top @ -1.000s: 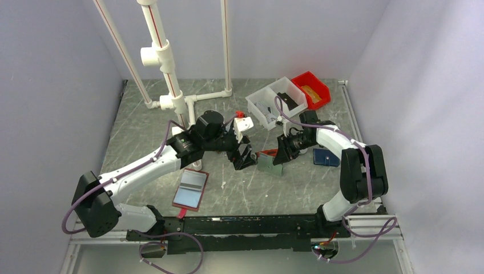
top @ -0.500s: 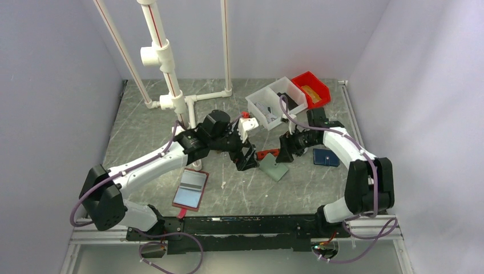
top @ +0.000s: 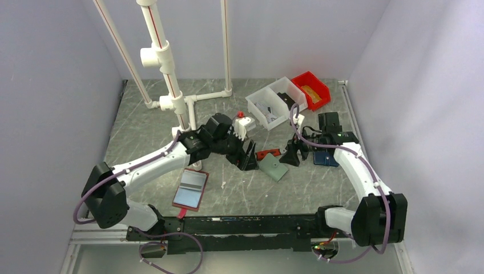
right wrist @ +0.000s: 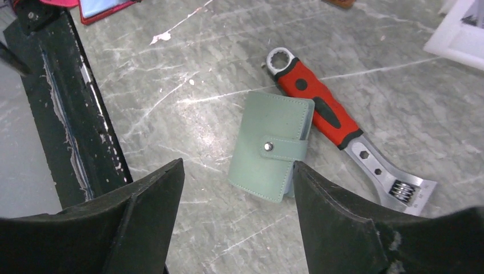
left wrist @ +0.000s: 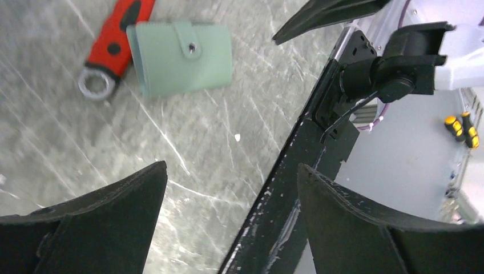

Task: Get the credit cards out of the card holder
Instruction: Open the card holder at the center of the board.

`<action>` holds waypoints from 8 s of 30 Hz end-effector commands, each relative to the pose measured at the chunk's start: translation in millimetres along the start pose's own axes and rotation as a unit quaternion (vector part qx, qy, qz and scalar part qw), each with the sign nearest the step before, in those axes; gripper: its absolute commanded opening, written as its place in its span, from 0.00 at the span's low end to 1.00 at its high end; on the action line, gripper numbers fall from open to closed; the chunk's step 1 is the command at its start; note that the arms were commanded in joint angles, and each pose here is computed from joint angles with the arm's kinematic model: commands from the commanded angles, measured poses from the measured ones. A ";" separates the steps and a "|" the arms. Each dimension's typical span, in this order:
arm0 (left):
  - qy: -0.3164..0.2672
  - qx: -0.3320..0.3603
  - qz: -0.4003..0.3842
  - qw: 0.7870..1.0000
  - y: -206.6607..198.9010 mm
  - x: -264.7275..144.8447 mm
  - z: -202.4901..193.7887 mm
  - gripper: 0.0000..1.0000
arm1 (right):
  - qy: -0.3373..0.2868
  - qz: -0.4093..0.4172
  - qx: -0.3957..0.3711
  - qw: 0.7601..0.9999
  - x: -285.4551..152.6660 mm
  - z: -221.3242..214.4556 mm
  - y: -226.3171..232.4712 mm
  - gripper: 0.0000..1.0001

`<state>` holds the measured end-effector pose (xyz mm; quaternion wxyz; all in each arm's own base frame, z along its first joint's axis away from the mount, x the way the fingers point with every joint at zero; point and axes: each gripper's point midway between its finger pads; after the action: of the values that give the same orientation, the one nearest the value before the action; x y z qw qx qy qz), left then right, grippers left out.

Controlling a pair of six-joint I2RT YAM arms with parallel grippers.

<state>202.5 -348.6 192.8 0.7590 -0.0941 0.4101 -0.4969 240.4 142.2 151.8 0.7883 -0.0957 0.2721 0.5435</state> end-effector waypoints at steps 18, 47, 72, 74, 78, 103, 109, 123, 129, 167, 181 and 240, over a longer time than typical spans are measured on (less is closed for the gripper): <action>-0.058 -0.296 0.164 0.939 24.4 86.7 -59.0 0.67 | 0.134 -0.046 -0.008 0.990 37.7 -48.4 -31.5 0.39; -0.095 -0.345 0.207 0.910 55.4 102.6 -62.4 0.65 | 0.203 0.029 0.011 0.979 66.4 -74.2 -4.8 0.04; -0.146 -0.225 0.105 0.958 35.4 56.1 -57.8 0.80 | 0.026 0.095 -0.227 0.969 44.6 2.3 33.7 0.23; -0.157 -0.237 0.087 0.955 33.0 55.4 -56.5 0.85 | 0.025 0.118 -0.283 0.952 44.0 -1.5 37.9 0.26; -0.150 -0.277 0.078 0.946 39.8 60.1 -58.8 0.86 | 0.029 0.103 -0.274 0.956 54.5 -3.8 27.4 0.27; -0.108 -0.386 0.199 0.894 80.7 86.0 -70.3 0.72 | 0.189 0.020 -0.226 0.955 96.9 -57.1 -2.5 0.38; -0.105 -0.400 0.203 0.887 81.7 91.8 -69.7 0.72 | 0.201 0.023 -0.233 0.951 95.1 -62.6 -1.7 0.41; -0.111 -0.410 0.205 0.882 84.8 101.0 -66.1 0.72 | 0.211 0.057 -0.240 0.946 93.7 -74.5 12.1 0.46; -0.123 -0.421 0.207 0.874 90.0 104.9 -65.5 0.72 | 0.228 0.043 -0.247 0.941 95.9 -81.0 7.6 0.47; -0.151 -0.308 0.055 0.937 65.4 116.8 -62.9 0.61 | 0.135 0.110 -0.112 0.978 82.0 -29.8 28.3 0.00; -0.041 -0.362 0.179 0.914 104.8 138.7 -116.9 0.42 | 0.139 0.078 -0.075 0.984 82.5 -29.9 13.2 0.00; -0.046 -0.354 0.187 0.915 118.7 126.3 -126.3 0.00 | 0.305 -0.121 -0.080 0.941 44.6 -94.4 -65.5 0.00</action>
<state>232.1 -405.7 34.1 0.7576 -0.3721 0.4816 -0.2359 267.4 132.3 47.0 0.7036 -0.3506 0.4074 0.4647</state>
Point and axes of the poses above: each gripper's point midway between its finger pads, its own x axis out along the fingers, its own y axis along the line the jaws close on, z = x × y, and after that the axes turned 8 degrees about -x, right-handed
